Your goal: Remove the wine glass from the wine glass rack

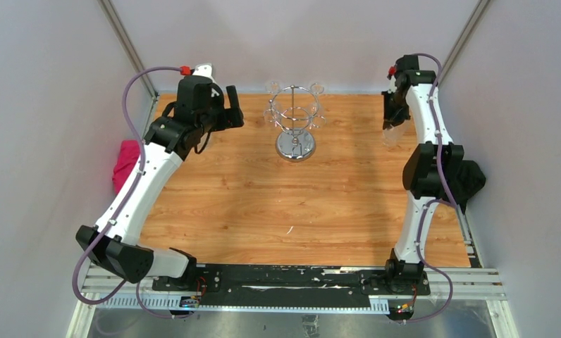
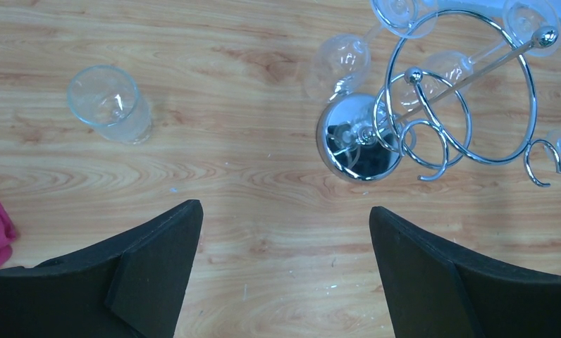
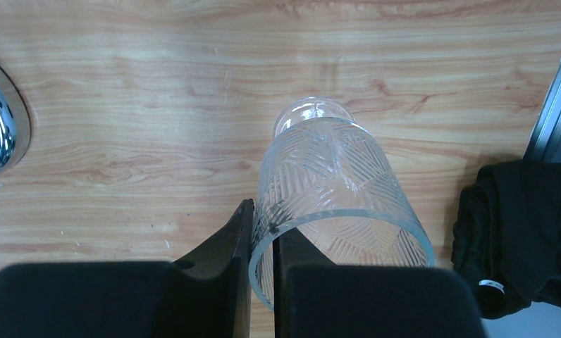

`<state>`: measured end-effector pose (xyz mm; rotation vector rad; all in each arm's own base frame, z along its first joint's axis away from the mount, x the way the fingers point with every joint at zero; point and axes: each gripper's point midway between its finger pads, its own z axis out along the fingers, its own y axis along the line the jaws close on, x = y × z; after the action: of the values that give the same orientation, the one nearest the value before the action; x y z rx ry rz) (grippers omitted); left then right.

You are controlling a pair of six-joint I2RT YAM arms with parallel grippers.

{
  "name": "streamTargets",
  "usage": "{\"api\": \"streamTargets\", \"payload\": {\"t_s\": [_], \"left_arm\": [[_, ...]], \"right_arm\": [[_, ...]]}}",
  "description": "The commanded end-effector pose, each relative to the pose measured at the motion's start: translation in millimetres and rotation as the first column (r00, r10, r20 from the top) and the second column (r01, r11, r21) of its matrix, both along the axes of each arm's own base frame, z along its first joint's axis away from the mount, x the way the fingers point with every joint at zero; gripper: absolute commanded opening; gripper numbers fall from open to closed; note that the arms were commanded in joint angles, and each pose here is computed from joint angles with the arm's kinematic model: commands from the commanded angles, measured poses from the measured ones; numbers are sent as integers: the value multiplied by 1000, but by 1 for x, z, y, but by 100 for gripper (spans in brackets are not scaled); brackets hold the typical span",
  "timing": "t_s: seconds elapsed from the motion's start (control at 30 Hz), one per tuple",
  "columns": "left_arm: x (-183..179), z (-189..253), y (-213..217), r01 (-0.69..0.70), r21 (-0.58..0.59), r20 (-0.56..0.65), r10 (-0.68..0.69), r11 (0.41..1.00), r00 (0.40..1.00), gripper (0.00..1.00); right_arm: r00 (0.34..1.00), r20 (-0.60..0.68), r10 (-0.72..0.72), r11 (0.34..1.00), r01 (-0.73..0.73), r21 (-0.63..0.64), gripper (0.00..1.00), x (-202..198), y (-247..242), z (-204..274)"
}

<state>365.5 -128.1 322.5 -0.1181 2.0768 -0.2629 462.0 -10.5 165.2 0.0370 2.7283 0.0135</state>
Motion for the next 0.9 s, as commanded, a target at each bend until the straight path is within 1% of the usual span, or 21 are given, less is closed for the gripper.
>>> {"api": "streamTargets", "payload": {"t_s": [0.0,0.23,0.43,0.63,0.87], "left_arm": [[5,0,-6,11,-2,7,-11,1000,1000,94],[10,-5,-10,17,-10,-4,-17,1000,1000,95],[12,-9,-13,23,-15,-15,-23,1000,1000,95],[12,-14,-13,23,-13,-24,-24,1000,999,95],[13,-17,-14,26,-18,-29,-26,1000,999,95]], "right_arm": [[1000,15,-8,1000,8,7,0,10,-14,1],[999,-45,-21,1000,20,-14,0,8,-19,-21],[998,-54,-25,1000,24,-17,0,6,-21,-28],[995,-93,-31,999,29,-14,0,1,-24,-46],[994,-103,-38,999,36,-19,0,-3,-27,-50]]}}
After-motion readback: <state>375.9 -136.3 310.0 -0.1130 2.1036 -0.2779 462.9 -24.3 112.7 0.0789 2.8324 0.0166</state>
